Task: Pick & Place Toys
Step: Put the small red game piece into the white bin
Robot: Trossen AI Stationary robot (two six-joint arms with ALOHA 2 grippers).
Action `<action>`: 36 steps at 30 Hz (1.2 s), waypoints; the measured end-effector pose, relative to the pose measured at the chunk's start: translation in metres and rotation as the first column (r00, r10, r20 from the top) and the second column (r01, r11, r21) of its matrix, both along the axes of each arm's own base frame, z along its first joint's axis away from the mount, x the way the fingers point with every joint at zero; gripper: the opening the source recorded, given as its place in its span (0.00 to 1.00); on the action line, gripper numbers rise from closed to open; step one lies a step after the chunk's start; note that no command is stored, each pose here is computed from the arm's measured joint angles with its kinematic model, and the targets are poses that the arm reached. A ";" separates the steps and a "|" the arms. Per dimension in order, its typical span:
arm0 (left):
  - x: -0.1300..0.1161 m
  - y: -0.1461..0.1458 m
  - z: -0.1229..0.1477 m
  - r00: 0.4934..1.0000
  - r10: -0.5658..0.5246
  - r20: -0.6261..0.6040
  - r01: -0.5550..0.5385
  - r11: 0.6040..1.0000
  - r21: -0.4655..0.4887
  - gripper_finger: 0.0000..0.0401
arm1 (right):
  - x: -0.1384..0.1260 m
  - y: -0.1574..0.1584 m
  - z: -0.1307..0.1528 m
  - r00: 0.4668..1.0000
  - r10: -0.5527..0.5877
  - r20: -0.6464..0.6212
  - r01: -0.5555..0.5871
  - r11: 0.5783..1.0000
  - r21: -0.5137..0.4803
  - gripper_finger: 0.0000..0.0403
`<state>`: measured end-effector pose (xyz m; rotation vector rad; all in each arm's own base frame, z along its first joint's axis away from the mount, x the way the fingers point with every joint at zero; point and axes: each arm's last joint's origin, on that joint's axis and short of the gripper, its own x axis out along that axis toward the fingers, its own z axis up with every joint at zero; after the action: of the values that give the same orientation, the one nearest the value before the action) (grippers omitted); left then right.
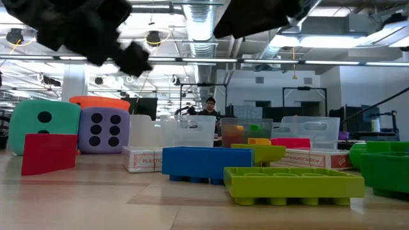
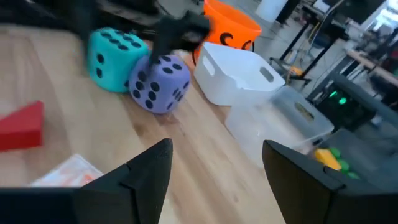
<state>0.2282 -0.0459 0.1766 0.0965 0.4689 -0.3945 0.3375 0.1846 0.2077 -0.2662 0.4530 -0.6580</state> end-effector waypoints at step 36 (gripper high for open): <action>-0.016 -0.036 -0.022 0.969 -0.208 -0.135 0.234 0.948 0.216 0.83 | 0.061 -0.060 -0.054 0.986 0.023 -0.166 -0.028 0.999 -0.024 0.61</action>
<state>0.2126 -0.0820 0.1545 0.3564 0.6154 -0.5675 0.3983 0.1248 0.1534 -0.3527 0.5997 -0.6193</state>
